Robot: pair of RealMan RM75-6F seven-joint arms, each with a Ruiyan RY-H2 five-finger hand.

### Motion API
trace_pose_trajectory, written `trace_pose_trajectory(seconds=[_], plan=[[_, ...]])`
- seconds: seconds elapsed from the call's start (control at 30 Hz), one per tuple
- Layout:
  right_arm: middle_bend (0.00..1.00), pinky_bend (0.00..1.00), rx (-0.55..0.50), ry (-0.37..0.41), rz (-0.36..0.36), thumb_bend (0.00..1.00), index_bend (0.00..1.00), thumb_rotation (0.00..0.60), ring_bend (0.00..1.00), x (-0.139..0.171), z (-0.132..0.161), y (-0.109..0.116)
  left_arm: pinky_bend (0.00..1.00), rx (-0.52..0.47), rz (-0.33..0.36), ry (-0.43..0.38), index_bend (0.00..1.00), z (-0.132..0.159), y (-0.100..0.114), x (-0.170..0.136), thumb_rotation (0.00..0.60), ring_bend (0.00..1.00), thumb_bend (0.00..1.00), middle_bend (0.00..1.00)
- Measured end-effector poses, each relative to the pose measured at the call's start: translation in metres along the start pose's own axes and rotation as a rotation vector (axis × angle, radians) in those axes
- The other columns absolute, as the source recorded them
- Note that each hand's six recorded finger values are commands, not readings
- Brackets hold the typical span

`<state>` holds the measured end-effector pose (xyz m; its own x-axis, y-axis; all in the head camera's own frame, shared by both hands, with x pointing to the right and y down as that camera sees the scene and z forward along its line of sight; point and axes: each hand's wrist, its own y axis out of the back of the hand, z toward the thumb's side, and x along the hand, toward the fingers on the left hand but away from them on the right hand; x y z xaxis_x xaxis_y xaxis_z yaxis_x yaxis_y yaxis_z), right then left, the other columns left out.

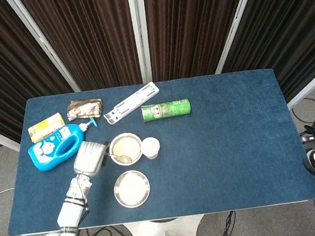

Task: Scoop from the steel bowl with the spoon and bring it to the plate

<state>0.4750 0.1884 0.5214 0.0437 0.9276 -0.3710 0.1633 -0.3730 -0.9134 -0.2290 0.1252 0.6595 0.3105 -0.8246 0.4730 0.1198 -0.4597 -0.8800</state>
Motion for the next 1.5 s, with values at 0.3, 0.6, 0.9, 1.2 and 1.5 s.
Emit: trace_pose_trajectory(seconds=[0.3, 0.6, 0.9, 1.2, 1.5], plan=[[0.22, 0.01, -0.004, -0.001, 0.002, 0.22, 0.09, 0.6, 0.0, 0.0, 0.001, -0.002, 1.0, 0.051, -0.127, -0.07, 0.64, 0.015, -0.048, -0.042, 0.6, 0.91, 0.44, 0.93], [0.22, 0.01, -0.005, -0.004, 0.002, 0.22, 0.09, 0.6, 0.0, 0.001, 0.0, -0.003, 1.0, 0.088, -0.243, -0.07, 0.53, 0.033, -0.088, -0.047, 0.6, 0.91, 0.44, 0.93], [0.22, 0.01, -0.005, -0.008, -0.007, 0.22, 0.09, 0.6, 0.0, 0.003, -0.001, 0.0, 1.0, 0.067, -0.243, -0.077, 0.32, 0.041, -0.082, -0.052, 0.6, 0.91, 0.42, 0.91], [0.17, 0.0, 0.025, -0.046, 0.022, 0.23, 0.09, 0.6, 0.0, 0.008, -0.009, -0.001, 0.66, -0.13, -0.119, 0.098, 0.31, -0.013, -0.038, -0.055, 0.6, 0.5, 0.25, 0.66], [0.06, 0.0, 0.012, -0.071, 0.067, 0.24, 0.04, 0.6, 0.0, 0.013, -0.013, -0.021, 0.17, -0.179, 0.078, 0.339, 0.28, -0.141, -0.016, -0.099, 0.6, 0.11, 0.14, 0.21]])
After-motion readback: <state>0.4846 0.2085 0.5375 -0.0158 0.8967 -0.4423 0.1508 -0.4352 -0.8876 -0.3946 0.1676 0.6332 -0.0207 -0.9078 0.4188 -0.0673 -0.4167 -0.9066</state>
